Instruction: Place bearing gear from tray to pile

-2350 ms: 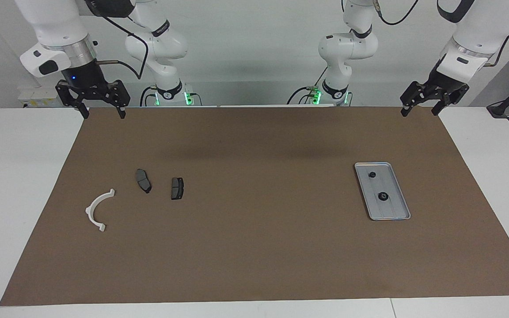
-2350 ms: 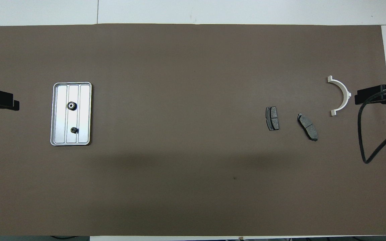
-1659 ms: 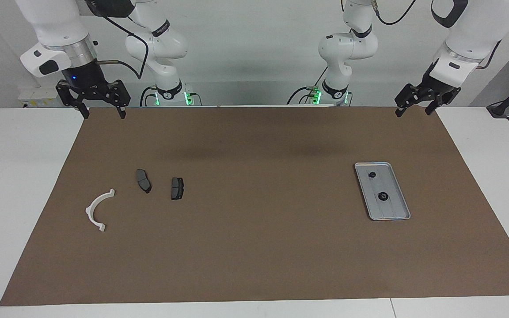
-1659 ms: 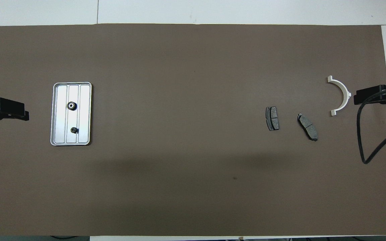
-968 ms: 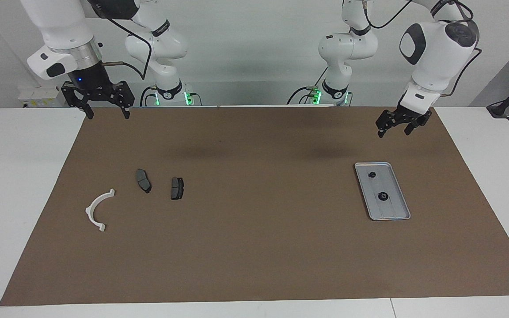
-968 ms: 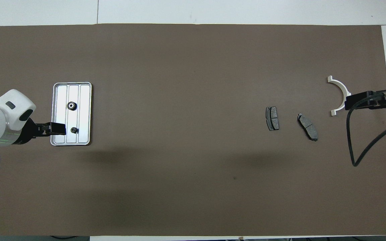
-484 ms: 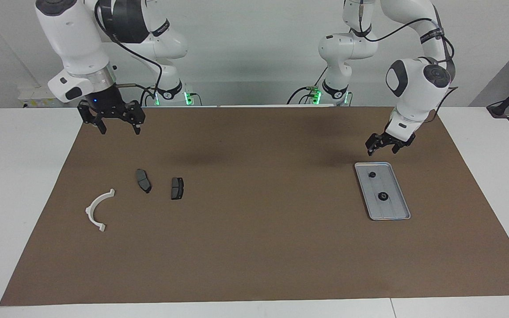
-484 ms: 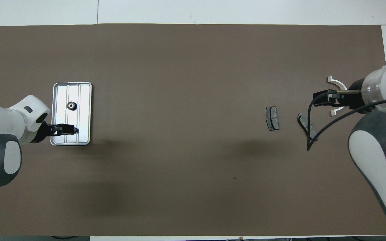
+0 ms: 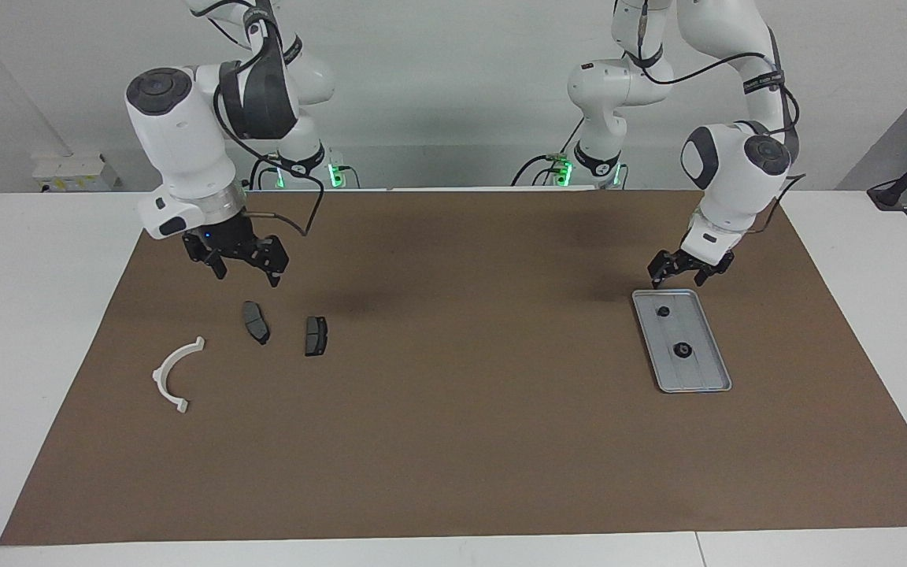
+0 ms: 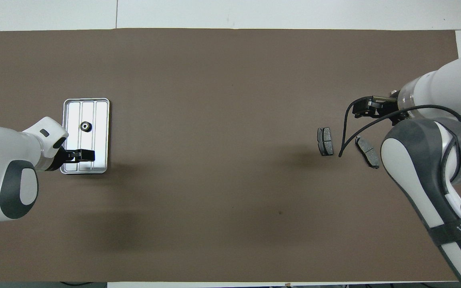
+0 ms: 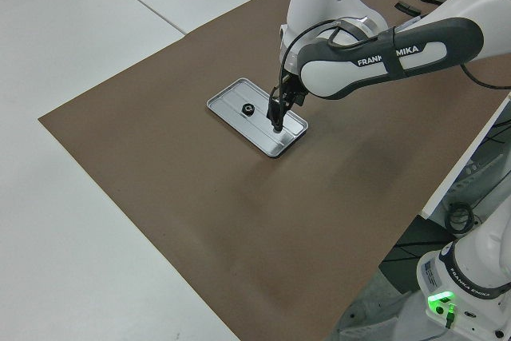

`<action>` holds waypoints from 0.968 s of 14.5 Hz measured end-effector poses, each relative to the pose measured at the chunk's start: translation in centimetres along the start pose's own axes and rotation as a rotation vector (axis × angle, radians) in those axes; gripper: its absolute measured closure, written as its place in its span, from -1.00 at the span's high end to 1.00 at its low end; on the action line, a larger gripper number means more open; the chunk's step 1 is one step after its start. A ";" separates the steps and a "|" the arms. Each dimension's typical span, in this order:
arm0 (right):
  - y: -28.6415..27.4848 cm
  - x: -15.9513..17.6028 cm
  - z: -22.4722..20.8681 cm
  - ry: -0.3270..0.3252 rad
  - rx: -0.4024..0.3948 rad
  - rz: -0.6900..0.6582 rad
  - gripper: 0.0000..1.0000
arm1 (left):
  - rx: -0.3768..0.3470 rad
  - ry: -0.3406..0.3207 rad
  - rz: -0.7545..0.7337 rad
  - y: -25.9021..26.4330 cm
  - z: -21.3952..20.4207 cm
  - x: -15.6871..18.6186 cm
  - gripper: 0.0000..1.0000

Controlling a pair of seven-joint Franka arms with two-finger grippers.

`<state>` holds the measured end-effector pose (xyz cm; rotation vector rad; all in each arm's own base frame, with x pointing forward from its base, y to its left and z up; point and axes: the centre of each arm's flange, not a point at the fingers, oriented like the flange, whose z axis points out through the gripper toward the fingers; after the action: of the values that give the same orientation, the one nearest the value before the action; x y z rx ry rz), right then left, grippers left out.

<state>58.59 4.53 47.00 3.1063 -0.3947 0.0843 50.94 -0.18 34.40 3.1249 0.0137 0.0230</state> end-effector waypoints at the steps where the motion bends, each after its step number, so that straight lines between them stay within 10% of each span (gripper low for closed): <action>1: -0.1 0.2 0.6 0.000 0.000 0.003 1.00 | 0.000 0.003 0.001 0.0 0.5 0.1 0.97; 14: -0.3 0.8 3.3 0.003 0.004 0.003 1.00 | 0.000 0.023 0.006 0.3 4.4 1.0 0.97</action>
<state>59.63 4.58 43.71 3.1090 -0.3995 0.0901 52.00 -0.51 30.05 3.1245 0.0047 0.0593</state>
